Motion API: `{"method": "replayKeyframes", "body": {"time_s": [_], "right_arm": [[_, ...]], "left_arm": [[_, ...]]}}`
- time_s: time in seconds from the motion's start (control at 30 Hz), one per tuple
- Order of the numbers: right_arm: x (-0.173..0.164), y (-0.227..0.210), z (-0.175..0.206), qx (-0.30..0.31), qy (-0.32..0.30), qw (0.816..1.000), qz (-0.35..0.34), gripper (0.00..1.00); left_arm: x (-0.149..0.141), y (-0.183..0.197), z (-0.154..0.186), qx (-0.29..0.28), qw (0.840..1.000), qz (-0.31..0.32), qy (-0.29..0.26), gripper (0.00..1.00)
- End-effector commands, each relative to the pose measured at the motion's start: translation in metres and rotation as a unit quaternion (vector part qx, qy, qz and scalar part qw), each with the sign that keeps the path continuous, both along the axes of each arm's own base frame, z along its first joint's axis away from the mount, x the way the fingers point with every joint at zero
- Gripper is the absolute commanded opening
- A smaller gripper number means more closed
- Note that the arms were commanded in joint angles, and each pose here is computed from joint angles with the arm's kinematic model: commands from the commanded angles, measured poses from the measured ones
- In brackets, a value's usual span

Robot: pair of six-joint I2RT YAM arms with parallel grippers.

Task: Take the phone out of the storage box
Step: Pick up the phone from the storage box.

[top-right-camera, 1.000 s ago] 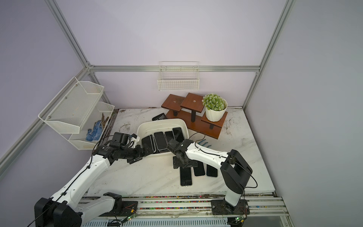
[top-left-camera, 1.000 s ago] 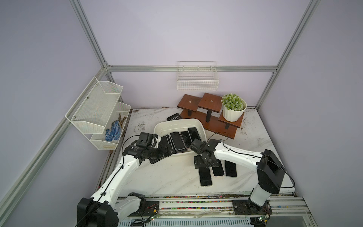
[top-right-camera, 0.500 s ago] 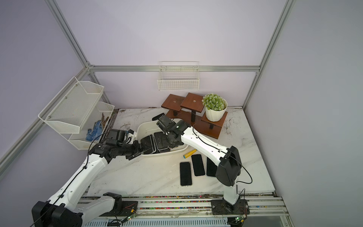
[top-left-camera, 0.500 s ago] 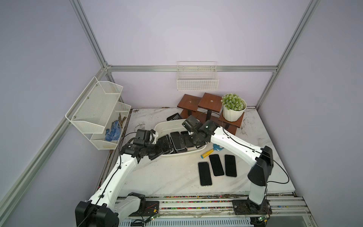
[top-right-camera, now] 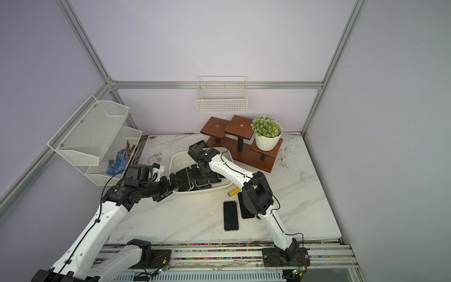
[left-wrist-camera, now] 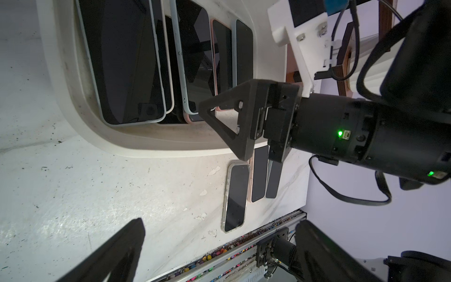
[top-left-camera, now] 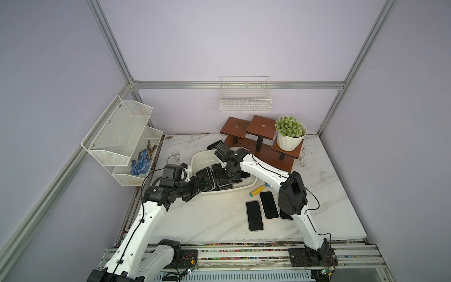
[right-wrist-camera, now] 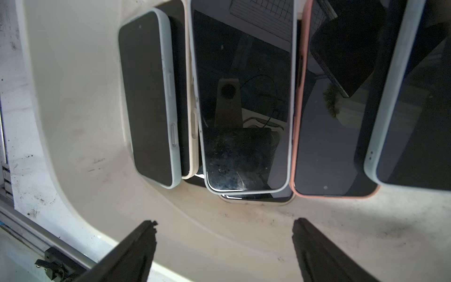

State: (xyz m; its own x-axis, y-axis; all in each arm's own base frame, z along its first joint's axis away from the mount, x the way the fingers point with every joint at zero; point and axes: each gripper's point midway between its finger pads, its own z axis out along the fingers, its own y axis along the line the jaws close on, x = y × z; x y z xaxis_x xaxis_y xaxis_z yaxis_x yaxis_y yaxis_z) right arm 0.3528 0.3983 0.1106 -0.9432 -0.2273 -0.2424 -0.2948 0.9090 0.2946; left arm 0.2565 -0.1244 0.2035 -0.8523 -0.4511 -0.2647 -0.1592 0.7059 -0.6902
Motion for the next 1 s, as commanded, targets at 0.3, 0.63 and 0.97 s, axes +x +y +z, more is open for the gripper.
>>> {"method": "replayKeyframes", "body": {"time_s": [0.3,0.63,0.97], "right_arm": [[0.004,-0.054,0.051,0.012,-0.041,0.997,-0.058,0.77],[-0.029,-0.108,0.122,0.046,-0.091,0.991,-0.082,0.68],[-0.039,-0.125,0.146,0.064,-0.115,0.986,-0.101,0.61]], "left_arm": [[0.099,-0.015,-0.012,-0.014,0.999,0.002,-0.034,0.91],[0.155,-0.023,-0.054,0.024,0.998,-0.05,0.0,0.74],[0.162,-0.025,-0.09,0.023,0.997,-0.069,0.034,0.7]]}}
